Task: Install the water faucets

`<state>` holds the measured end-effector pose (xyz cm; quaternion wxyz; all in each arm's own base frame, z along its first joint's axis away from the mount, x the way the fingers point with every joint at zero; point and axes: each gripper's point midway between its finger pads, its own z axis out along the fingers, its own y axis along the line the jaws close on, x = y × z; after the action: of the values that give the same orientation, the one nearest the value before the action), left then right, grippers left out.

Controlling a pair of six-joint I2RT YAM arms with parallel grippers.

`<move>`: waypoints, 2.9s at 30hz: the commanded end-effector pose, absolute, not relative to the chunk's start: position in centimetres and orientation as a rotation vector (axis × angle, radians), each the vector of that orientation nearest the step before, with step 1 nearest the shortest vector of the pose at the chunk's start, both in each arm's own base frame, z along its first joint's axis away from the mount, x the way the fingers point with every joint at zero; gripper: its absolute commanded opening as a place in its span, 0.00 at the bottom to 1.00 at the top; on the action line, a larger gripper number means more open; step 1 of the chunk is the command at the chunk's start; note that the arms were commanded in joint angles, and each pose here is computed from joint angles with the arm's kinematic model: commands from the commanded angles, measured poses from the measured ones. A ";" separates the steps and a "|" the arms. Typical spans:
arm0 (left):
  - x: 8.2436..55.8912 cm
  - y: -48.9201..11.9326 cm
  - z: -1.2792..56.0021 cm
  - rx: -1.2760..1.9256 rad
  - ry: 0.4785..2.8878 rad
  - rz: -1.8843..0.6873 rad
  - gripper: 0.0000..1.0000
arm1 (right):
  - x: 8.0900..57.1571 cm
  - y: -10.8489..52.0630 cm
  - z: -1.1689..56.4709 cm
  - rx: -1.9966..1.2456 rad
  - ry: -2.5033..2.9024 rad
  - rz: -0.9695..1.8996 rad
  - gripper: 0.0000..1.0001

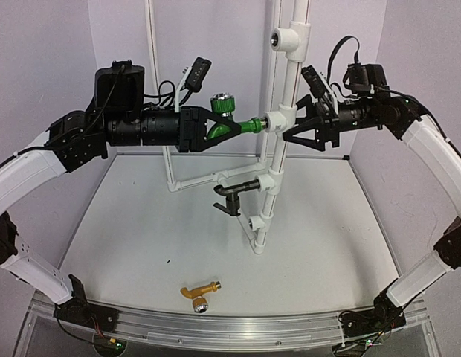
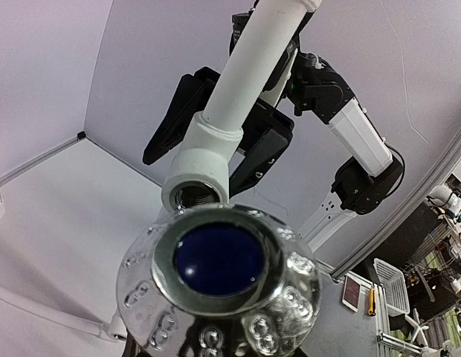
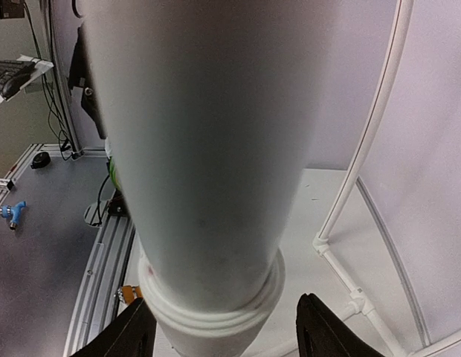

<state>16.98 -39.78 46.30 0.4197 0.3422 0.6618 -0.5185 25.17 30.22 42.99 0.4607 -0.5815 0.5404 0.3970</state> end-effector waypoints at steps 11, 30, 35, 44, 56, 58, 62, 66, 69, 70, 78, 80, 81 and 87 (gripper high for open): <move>17.5 -39.7 49.6 0.776 1.638 -1.350 0.00 | 23.4 30.9 44.6 -1.480 1.198 1.102 0.48; 17.6 -38.0 49.8 0.794 1.629 -1.677 0.00 | 23.4 32.1 44.0 -1.510 1.183 1.109 0.42; 16.8 -37.5 49.7 0.807 1.648 -1.698 0.00 | 23.4 32.2 44.3 -1.509 1.176 1.118 0.33; 18.0 -37.5 48.9 0.721 1.715 -1.668 0.00 | 23.1 32.8 44.2 -1.519 1.171 1.139 0.28; 18.3 -38.2 48.2 0.717 1.738 -1.689 0.00 | 22.8 33.3 44.2 -1.524 1.167 1.141 0.25; 18.2 -38.1 48.2 0.712 1.737 -1.689 0.00 | 22.9 33.4 44.2 -1.520 1.171 1.141 0.23; 18.0 -37.7 47.9 0.705 1.744 -1.687 0.00 | 23.4 33.6 44.3 -1.510 1.178 1.140 0.20; 18.2 -37.8 47.2 0.691 1.765 -1.684 0.00 | 23.5 33.8 44.5 -1.505 1.171 1.150 0.17; 18.2 -37.8 47.5 0.689 1.752 -1.688 0.00 | 23.5 33.8 44.4 -1.508 1.169 1.159 0.15; 18.2 -37.8 47.7 0.691 1.744 -1.691 0.00 | 23.4 33.8 44.3 -1.509 1.169 1.161 0.14; 18.1 -37.5 48.9 0.665 1.715 -1.714 0.00 | 23.0 33.6 43.3 -1.517 1.182 1.172 0.07; 18.1 -37.5 49.1 0.658 1.712 -1.724 0.00 | 22.9 33.6 43.3 -1.520 1.180 1.175 0.04; 18.1 -37.5 49.3 0.656 1.710 -1.727 0.00 | 22.9 33.7 43.2 -1.522 1.180 1.176 0.04; 18.4 -37.1 49.6 0.616 1.705 -1.714 0.00 | 22.6 34.0 43.3 -1.530 1.171 1.179 0.00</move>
<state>18.99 -38.51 45.43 0.2708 0.2387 0.6887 -0.6289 24.05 33.02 42.67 0.4250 -0.5970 0.5021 0.4591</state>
